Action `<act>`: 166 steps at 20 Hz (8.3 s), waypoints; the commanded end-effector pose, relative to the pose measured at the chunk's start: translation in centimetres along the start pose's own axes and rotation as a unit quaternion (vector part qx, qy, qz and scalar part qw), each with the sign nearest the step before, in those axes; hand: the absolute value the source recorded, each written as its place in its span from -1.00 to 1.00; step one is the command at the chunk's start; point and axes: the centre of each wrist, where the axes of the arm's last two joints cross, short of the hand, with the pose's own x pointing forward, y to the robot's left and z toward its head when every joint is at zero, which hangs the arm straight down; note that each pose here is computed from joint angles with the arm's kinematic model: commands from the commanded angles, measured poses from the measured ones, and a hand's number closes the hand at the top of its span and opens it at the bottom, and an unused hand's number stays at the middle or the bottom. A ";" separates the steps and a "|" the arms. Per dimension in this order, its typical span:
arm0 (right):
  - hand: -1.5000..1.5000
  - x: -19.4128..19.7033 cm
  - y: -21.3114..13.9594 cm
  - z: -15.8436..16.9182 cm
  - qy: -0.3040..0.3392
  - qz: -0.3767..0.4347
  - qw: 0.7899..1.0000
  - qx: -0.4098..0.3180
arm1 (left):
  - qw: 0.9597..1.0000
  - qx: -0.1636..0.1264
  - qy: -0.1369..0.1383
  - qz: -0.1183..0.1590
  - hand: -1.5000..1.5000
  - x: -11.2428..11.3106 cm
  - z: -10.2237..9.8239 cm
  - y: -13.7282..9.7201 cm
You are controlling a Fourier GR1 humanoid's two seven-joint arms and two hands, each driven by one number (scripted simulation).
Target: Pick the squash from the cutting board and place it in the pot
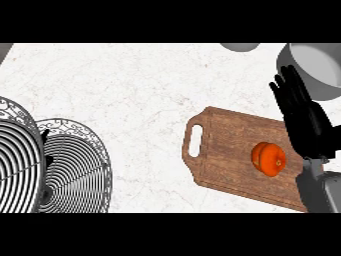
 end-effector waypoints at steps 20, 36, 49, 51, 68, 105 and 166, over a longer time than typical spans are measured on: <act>-1.00 -9.3 -3.4 21.4 0.052 0.177 0.892 -0.412 | 0.993 0.084 -0.013 0.080 0.00 2.9 0.0 2.1; -1.00 -0.7 -6.0 14.8 0.289 0.258 0.911 -0.141 | 0.995 0.057 -0.022 0.084 0.00 5.5 -0.4 1.8; -1.00 3.1 -5.0 7.4 0.352 0.255 0.896 -0.088 | 0.995 0.062 -0.019 0.081 0.00 5.2 -0.1 1.7; -1.00 2.4 -4.0 6.8 0.357 0.254 0.895 -0.083 | 0.994 0.060 -0.019 0.085 0.00 4.3 -0.8 1.2; -1.00 -2.9 -2.4 3.6 0.405 0.267 0.873 -0.059 | 0.994 0.068 -0.017 0.081 0.00 4.5 -0.2 2.1; 1.00 0.4 -3.8 -1.0 0.085 0.676 0.695 0.230 | 0.994 0.062 -0.011 0.091 0.00 3.9 0.0 1.6; -1.00 8.6 -15.7 -14.0 -0.055 0.489 0.868 -0.062 | 0.994 0.038 -0.061 0.077 0.00 7.6 -1.7 1.4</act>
